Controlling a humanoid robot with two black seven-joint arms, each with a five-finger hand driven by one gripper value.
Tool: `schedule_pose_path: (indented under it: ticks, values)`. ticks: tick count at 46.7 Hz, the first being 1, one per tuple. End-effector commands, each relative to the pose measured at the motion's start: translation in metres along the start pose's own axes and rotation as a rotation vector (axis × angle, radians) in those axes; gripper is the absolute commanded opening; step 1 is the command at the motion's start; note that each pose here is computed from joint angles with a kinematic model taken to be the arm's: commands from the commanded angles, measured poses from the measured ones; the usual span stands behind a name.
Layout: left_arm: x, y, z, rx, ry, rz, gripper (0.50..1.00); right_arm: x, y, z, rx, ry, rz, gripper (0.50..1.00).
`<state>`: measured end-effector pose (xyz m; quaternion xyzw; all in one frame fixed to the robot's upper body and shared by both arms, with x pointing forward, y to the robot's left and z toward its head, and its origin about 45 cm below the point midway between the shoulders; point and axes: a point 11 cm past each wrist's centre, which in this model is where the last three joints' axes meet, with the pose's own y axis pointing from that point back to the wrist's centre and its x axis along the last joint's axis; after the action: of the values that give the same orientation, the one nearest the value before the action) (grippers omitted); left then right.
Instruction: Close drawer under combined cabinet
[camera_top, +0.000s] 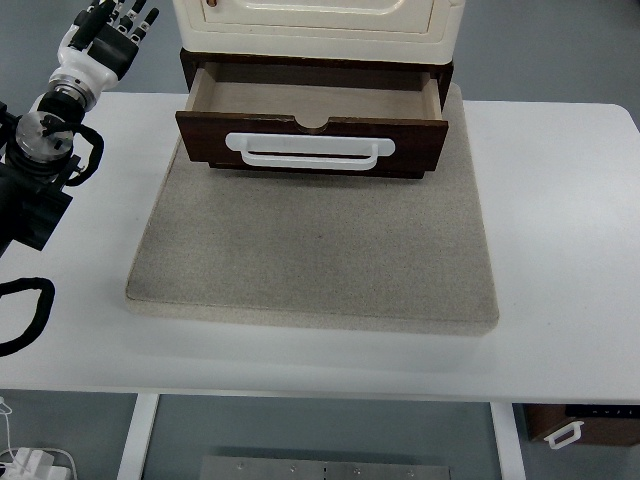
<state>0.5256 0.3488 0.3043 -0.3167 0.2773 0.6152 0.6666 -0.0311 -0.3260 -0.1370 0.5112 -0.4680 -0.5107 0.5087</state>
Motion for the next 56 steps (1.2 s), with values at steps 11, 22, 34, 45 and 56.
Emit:
schedule_pose_path:
  ticks: [11, 22, 34, 45, 56]
  values:
    - [-0.046, -0.015, 0.057, -0.089, -0.036, -0.098, 1.0, 0.0, 0.0, 0.0, 0.0, 0.0, 0.0, 0.952]
    - [-0.107, -0.019, 0.091, -0.137, -0.074, -0.251, 1.0, 0.0, 0.0, 0.0, 0.0, 0.0, 0.0, 0.952]
    - [-0.169, -0.011, 0.119, -0.167, -0.127, -0.412, 1.0, 0.0, 0.0, 0.0, 0.0, 0.0, 0.0, 0.952]
    - [-0.226, 0.01, 0.118, -0.149, -0.168, -0.597, 1.0, 0.0, 0.0, 0.0, 0.0, 0.0, 0.0, 0.952]
    - [-0.262, 0.023, 0.095, -0.105, -0.267, -0.711, 1.0, 0.0, 0.0, 0.0, 0.0, 0.0, 0.0, 0.952]
